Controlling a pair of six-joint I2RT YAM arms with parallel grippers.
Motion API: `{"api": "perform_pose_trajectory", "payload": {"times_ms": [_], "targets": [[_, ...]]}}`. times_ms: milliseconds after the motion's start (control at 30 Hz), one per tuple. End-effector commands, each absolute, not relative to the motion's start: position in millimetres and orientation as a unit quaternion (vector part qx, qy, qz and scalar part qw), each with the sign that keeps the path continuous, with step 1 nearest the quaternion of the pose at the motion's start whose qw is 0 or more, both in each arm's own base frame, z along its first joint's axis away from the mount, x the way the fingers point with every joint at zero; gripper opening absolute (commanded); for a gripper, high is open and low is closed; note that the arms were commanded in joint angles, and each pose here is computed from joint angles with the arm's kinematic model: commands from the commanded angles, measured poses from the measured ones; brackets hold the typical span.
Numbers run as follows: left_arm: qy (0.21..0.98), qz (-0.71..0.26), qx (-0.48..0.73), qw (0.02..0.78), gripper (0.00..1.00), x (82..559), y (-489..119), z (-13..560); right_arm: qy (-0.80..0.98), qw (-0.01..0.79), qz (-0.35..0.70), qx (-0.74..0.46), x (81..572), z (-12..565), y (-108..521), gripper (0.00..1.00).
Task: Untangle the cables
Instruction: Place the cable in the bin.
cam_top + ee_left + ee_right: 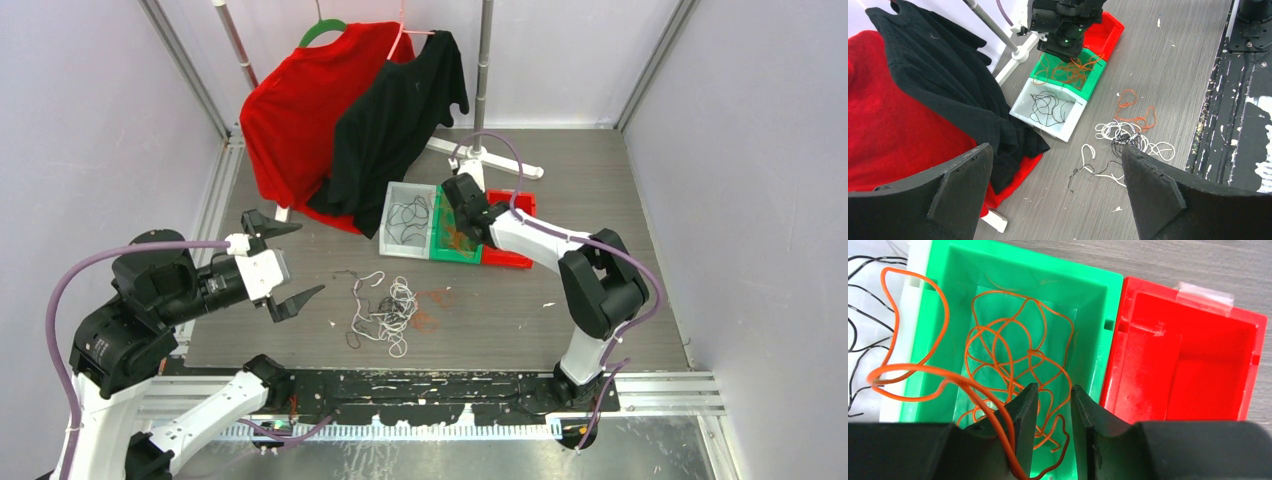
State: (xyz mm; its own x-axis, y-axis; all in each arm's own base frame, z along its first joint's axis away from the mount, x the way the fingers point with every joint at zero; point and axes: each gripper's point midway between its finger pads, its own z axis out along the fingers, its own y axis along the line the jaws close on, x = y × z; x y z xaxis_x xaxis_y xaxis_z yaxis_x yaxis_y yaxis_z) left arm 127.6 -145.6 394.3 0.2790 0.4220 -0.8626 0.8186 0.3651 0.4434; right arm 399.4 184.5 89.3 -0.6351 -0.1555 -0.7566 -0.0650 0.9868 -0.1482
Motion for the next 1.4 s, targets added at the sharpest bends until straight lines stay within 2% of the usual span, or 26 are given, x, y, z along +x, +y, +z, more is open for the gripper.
{"api": "perform_pose_trajectory", "payload": {"times_ms": [0, 67, 133, 500, 700, 833, 967, 1233, 1367], "targets": [[0.558, -0.171, 0.538, 0.608, 1.0, 123.5, -146.8, 406.8, 0.897, 0.438, -0.041, -0.044, 411.5, 121.4, 189.8, 0.4], [0.558, -0.169, 0.54, 0.607, 1.0, 123.8, -146.7, 405.5, 0.899, 0.433, -0.042, -0.045, 414.6, 123.5, 190.1, 0.48], [0.558, -0.168, 0.541, 0.606, 0.99, 124.1, -146.5, 404.9, 0.903, 0.425, -0.038, -0.047, 418.2, 125.8, 192.1, 0.51], [0.553, -0.168, 0.549, 0.604, 0.99, 124.6, -148.4, 403.8, 0.93, 0.355, -0.046, -0.08, 423.6, 123.4, 184.1, 0.53], [0.551, -0.166, 0.552, 0.603, 0.99, 125.8, -149.3, 401.8, 0.943, 0.309, 0.092, -0.084, 398.3, 125.9, 207.2, 0.58], [0.55, -0.167, 0.554, 0.602, 0.99, 126.6, -150.4, 401.0, 0.93, 0.323, 0.17, -0.052, 393.0, 137.7, 207.8, 0.64], [0.549, -0.173, 0.556, 0.6, 0.99, 126.0, -152.6, 402.6, 0.926, 0.329, 0.185, -0.03, 391.5, 140.8, 200.9, 0.71], [0.549, -0.173, 0.558, 0.598, 0.99, 125.3, -152.4, 402.7, 0.916, 0.352, 0.193, -0.01, 398.4, 159.9, 196.8, 0.72], [0.549, -0.171, 0.559, 0.598, 0.99, 125.2, -151.8, 403.7, 0.913, 0.38, 0.147, 0.013, 406.0, 160.7, 175.2, 0.71]]}}
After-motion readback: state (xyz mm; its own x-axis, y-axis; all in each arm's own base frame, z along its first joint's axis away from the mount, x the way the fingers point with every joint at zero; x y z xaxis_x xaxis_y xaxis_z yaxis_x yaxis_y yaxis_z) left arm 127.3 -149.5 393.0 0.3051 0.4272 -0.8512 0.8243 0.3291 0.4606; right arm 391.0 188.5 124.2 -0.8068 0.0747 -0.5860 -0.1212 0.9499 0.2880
